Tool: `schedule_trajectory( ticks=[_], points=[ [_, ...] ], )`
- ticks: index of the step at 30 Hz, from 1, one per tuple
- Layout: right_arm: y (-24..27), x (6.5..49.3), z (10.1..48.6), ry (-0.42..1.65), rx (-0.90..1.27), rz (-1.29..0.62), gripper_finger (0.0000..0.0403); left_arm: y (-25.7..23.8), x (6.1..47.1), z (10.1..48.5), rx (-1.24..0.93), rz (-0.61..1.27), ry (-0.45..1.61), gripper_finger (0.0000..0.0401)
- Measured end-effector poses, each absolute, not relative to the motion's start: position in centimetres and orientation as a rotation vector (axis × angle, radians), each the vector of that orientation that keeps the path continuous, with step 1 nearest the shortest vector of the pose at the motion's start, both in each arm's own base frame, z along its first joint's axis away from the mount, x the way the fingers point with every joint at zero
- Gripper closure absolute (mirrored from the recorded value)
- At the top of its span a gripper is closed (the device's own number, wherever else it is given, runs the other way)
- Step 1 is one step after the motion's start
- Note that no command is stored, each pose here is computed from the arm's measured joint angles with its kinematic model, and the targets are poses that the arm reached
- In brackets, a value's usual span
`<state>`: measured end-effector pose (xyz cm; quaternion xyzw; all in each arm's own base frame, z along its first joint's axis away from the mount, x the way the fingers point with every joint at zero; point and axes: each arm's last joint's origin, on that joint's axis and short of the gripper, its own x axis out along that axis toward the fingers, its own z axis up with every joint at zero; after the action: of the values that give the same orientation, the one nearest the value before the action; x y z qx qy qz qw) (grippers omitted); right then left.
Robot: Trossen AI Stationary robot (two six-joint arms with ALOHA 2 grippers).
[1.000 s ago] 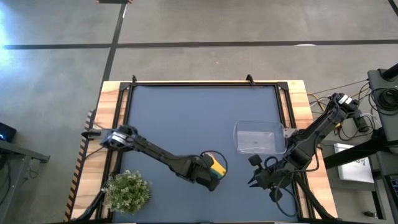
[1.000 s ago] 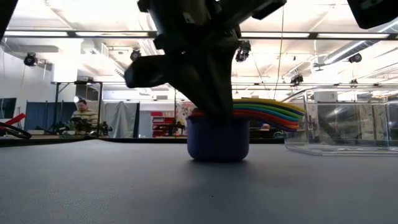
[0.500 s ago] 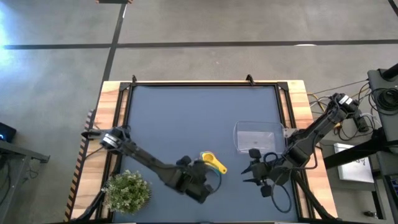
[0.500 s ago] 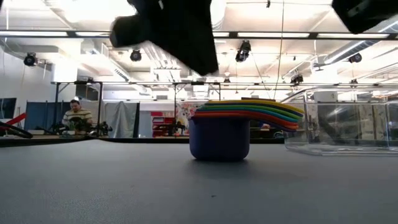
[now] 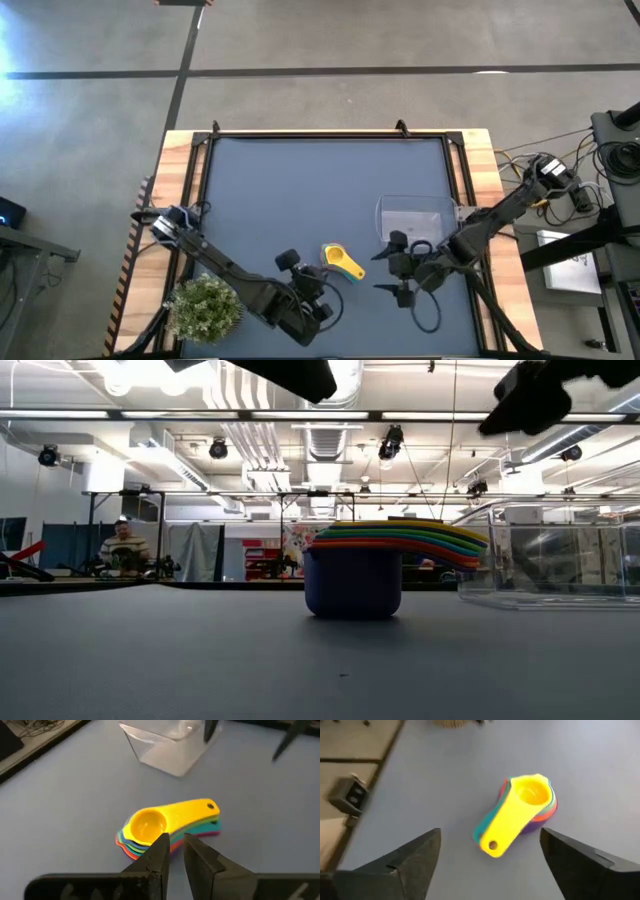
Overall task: Nest measuring cups in basket
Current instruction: Put the stacked measuring cups into the transparent bin
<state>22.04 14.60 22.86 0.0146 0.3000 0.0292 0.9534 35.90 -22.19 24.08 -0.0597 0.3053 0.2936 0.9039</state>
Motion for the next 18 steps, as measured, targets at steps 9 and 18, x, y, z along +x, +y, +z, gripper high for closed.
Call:
schedule_trajectory(
  ticks=[9, 18],
  points=[
    [15.4, 24.0, 22.3, 0.649, 0.029, 0.036, 0.0050, -19.8, 33.7, 26.4, -0.127, 0.646, 0.562, 0.0364],
    [15.8, 25.3, 21.3, 0.687, 0.042, 0.006, 0.0050, -17.7, 31.7, 25.0, -0.183, 0.477, 0.334, 0.0365]
  ],
)
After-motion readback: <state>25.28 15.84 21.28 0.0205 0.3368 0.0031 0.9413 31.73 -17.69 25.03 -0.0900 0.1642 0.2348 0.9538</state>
